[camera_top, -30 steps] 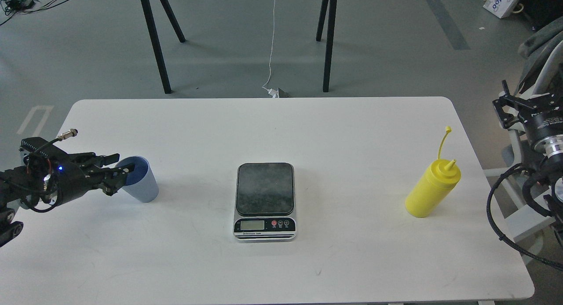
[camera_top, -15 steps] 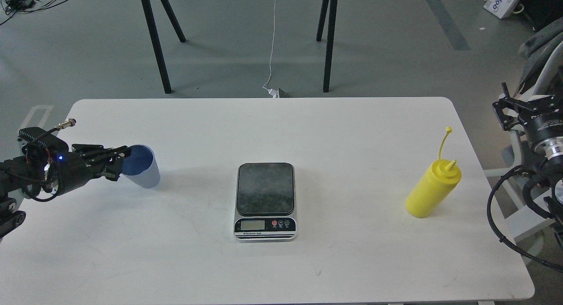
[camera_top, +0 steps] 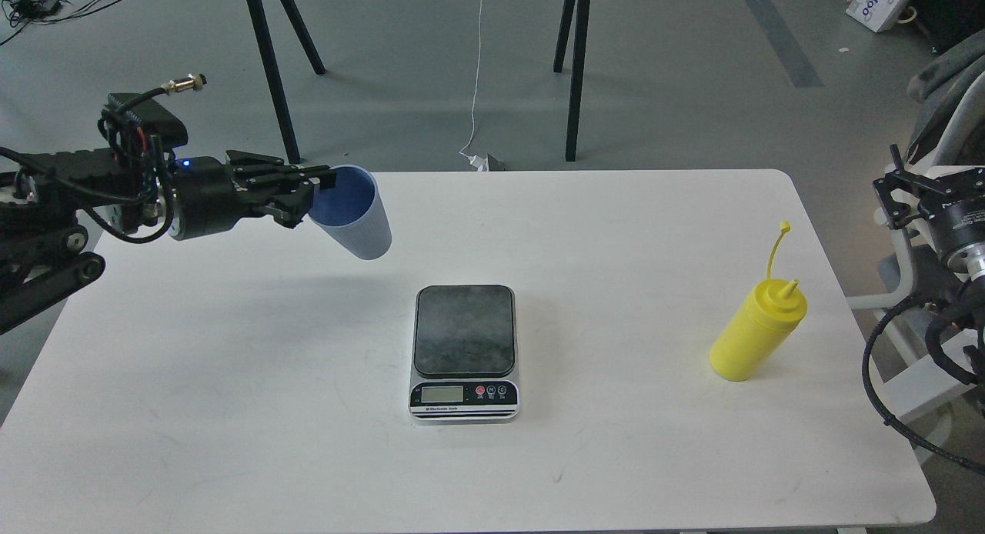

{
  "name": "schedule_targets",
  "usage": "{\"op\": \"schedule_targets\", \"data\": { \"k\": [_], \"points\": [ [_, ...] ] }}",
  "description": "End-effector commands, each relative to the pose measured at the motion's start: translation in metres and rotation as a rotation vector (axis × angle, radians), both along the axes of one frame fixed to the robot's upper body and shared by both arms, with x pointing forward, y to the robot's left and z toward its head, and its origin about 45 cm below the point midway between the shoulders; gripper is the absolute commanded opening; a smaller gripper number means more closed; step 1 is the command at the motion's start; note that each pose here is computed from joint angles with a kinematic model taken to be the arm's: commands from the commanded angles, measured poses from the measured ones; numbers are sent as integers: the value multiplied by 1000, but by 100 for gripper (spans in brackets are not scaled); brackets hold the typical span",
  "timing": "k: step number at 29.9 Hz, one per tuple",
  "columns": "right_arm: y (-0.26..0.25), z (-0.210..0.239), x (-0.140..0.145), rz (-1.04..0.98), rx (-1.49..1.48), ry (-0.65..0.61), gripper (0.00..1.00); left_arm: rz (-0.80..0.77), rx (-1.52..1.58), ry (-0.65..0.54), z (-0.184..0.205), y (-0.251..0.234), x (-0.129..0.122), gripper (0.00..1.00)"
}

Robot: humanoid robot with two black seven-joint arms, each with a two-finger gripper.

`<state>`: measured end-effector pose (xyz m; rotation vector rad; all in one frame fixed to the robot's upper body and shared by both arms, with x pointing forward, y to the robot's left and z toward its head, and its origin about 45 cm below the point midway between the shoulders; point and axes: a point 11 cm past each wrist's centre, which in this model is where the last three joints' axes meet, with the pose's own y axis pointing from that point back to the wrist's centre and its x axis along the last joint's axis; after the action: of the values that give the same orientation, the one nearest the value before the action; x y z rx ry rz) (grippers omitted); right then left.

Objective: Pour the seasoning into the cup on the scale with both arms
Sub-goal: 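Carry the cup with the left gripper and set it on the scale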

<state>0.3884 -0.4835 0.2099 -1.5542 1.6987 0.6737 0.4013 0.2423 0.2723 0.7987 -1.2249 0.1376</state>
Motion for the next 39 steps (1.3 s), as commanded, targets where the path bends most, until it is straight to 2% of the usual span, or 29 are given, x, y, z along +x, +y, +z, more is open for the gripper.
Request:
{"op": "schedule_targets", "data": {
  "k": [1, 7, 12, 16, 23, 33, 34, 37, 39],
  "points": [
    [-5, 1, -3, -8, -10, 2, 100, -97, 41, 7, -15, -45, -1, 5],
    [-22, 5, -12, -37, -26, 4, 100, -156, 80, 53, -44, -70, -12, 5],
    [-24, 2, -15, -42, -27, 11, 100, -102, 106, 69, -59, -60, -3, 6],
    [-24, 2, -16, -42, -26, 10, 100, -130, 102, 80, -65, -74, -6, 7],
    [-26, 4, -16, -44, -32, 10, 100, -97, 157, 101, -81, -60, -2, 7],
    [-26, 4, -16, -44, -32, 10, 100, -113, 159, 117, -88, -65, -6, 10],
    [-26, 4, -16, -44, -32, 10, 100, -111, 159, 116, -88, -65, -6, 11],
    [-26, 4, -16, -44, -32, 10, 100, -112, 159, 119, -89, -65, -6, 28],
    [-26, 4, -16, -44, -32, 10, 100, -114, 157, 124, -90, -64, -8, 31]
  ]
}}
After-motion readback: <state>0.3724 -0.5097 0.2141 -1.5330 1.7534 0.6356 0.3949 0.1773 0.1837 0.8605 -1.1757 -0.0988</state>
